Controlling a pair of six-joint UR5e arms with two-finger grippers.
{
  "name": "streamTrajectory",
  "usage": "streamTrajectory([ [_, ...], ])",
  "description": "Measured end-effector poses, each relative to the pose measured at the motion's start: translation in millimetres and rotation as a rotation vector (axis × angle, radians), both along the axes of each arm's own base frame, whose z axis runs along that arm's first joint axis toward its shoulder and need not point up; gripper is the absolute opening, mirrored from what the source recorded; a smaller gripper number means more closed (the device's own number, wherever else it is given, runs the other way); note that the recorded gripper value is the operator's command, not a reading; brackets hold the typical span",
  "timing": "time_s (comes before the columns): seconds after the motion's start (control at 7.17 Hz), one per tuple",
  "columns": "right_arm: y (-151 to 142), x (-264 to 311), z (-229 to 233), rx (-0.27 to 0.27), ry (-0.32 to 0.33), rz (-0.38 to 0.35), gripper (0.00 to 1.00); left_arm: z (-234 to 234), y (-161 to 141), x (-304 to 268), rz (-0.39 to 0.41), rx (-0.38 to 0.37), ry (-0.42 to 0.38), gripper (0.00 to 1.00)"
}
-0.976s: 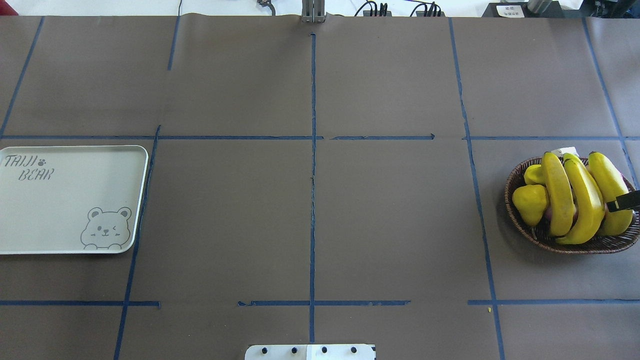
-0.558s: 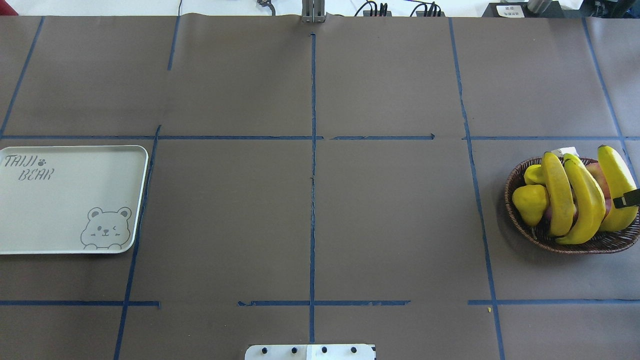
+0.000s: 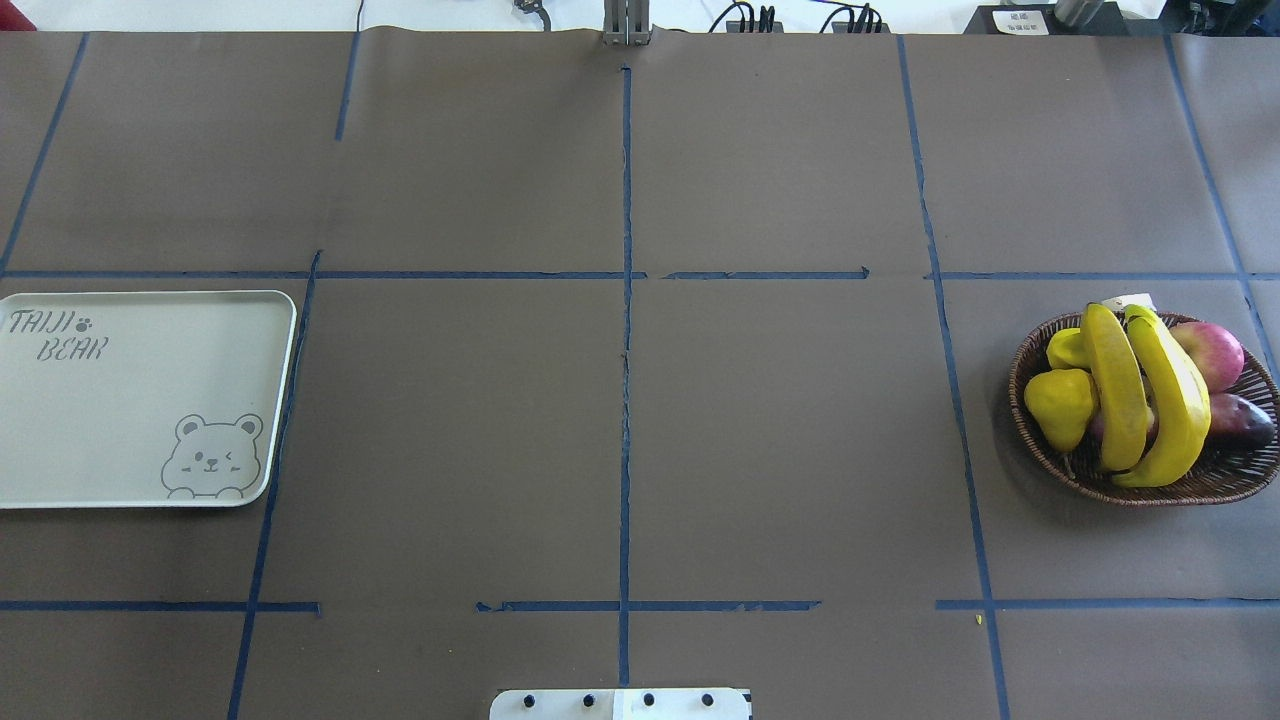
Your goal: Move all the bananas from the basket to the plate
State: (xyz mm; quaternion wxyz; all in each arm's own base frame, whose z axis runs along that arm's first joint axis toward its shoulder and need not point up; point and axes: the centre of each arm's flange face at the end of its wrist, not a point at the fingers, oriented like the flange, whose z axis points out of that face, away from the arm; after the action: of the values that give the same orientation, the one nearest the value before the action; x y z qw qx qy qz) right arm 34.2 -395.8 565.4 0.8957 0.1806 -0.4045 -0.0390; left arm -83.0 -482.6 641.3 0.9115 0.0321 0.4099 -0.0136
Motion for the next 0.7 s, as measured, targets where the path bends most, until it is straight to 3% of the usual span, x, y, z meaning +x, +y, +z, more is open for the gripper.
streamTrajectory([
  [0.28,-58.0,17.6,-82.8,-0.001,0.010,0.014,0.00,-25.4,-5.4,2.1,-0.036,0.006,0.002,1.00],
  [0.42,-84.7,-9.4,-116.9,-0.032,-0.010,-0.004,0.01,-57.4,-13.7,14.0,-0.077,0.003,0.010,1.00],
  [0.7,-119.5,-102.5,-184.6,-0.146,-0.097,-0.008,0.01,-126.6,-46.0,77.0,-0.134,0.023,0.065,0.99],
])
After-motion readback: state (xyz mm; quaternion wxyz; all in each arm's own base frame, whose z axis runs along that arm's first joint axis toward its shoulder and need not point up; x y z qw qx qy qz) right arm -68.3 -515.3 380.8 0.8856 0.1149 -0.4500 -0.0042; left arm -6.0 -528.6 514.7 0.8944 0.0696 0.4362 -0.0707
